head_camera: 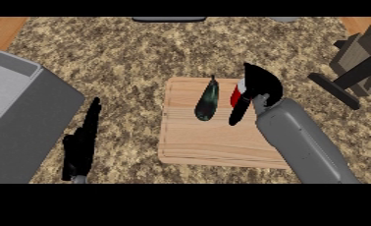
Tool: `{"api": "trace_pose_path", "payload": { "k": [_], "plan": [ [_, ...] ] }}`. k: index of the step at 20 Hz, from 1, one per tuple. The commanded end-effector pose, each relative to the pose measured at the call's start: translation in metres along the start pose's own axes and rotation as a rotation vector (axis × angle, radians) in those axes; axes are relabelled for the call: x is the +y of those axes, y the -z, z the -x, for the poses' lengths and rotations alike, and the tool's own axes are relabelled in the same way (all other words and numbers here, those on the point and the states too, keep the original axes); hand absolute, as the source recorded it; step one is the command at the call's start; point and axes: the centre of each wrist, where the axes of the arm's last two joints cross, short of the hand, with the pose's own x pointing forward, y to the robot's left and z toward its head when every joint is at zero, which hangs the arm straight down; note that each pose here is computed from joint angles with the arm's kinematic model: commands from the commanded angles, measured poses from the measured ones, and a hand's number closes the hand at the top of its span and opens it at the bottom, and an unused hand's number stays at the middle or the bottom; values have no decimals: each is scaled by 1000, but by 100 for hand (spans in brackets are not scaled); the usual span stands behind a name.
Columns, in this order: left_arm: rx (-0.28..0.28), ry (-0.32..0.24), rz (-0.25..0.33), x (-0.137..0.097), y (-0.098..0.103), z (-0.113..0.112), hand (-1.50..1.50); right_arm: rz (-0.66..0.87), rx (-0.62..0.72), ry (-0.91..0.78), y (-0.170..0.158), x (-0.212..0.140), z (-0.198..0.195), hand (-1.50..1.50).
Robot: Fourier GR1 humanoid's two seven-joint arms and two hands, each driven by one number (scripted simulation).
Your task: Pick the can from the cutting board and place it in the tiered basket
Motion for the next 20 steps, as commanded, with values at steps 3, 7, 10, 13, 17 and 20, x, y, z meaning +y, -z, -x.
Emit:
{"api": "trace_pose_path", "payload": {
  "k": [3, 7, 10, 13, 17, 20],
  "plan": [
    [69, 9, 14, -7, 2, 15, 0, -46, 136, -38, 3, 9, 12, -150],
    [80, -3, 4, -13, -3, 20, 0, -17, 113, -59, 11, 12, 12, 150],
    [93, -7, 20, 2, -1, 18, 0, 7, 51, -30, 18, 16, 6, 150],
    [69, -7, 16, -16, 7, 3, 0, 23, -1, -138, 21, 37, 10, 150],
    [73, -7, 17, -7, 2, 9, 0, 139, -28, -162, 30, 23, -3, 150],
    [108, -7, -31, 11, -8, 22, 0, 194, 28, -149, 17, -32, 72, 150]
  ]
}}
